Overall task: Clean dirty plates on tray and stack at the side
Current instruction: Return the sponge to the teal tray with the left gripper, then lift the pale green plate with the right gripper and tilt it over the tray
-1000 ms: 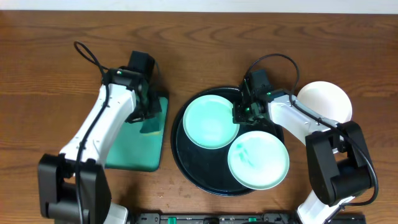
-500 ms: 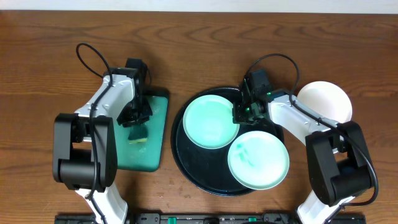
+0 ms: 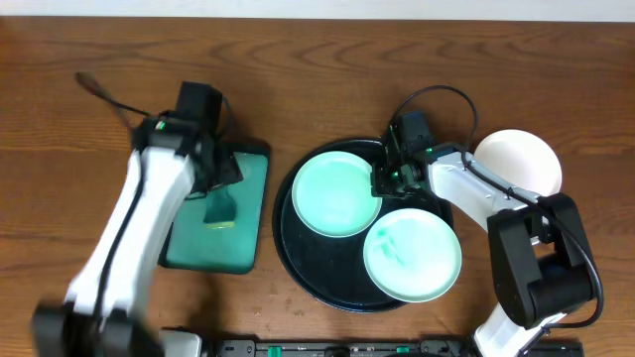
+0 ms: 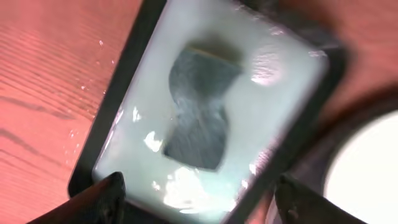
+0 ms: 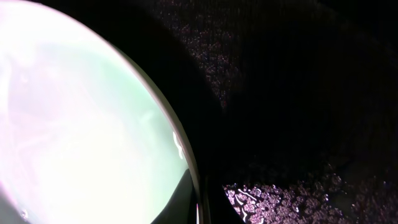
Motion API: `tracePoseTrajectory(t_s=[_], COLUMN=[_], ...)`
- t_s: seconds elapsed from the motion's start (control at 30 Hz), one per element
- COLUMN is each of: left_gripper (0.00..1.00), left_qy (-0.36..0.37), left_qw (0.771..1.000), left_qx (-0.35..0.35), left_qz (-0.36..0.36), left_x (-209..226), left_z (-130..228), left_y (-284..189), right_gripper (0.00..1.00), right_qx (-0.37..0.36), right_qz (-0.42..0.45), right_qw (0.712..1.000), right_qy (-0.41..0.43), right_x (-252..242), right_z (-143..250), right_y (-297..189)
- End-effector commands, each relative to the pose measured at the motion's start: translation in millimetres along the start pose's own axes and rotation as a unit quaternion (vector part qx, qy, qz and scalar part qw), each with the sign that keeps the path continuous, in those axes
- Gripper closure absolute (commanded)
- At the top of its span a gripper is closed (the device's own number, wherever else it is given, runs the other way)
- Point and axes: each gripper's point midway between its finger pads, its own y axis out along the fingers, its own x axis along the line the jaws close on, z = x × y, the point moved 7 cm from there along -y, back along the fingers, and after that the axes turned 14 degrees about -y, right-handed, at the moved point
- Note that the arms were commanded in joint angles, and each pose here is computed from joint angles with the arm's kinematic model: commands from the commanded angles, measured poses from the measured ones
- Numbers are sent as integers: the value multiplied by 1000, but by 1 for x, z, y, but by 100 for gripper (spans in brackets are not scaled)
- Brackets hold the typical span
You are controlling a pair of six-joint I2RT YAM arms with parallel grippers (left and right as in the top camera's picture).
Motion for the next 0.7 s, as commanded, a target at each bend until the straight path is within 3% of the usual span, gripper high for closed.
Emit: tracePoseTrajectory(t_s=[0.0,0.13,0.4,0.53,0.67], left_gripper=[22,21,21,21,21], left_qy=[15,28,27,30,34], left_qw=[997,988,979,979,977], left_qx=[-43,-93,-126,-115,-101], left_qz=[57,118,156,169,183], left_x=[5,14,25,23,20], left_z=[15,32,41,43,47], left_y=[-45,-89,-113,-114,-114], right_gripper=[99,99,99,99,99], right_qx=[-2,-39,-72,-92,-67], right_qz=[-24,-29,-53,-104,-196], right_qw=[1000,999,995,989,974], right_qy=[0,11,33,45,95], right_x=[6,12,15,22,30], right_z=[2,-7,-2,2,15], right_y=[5,-25,-84,-115,-137])
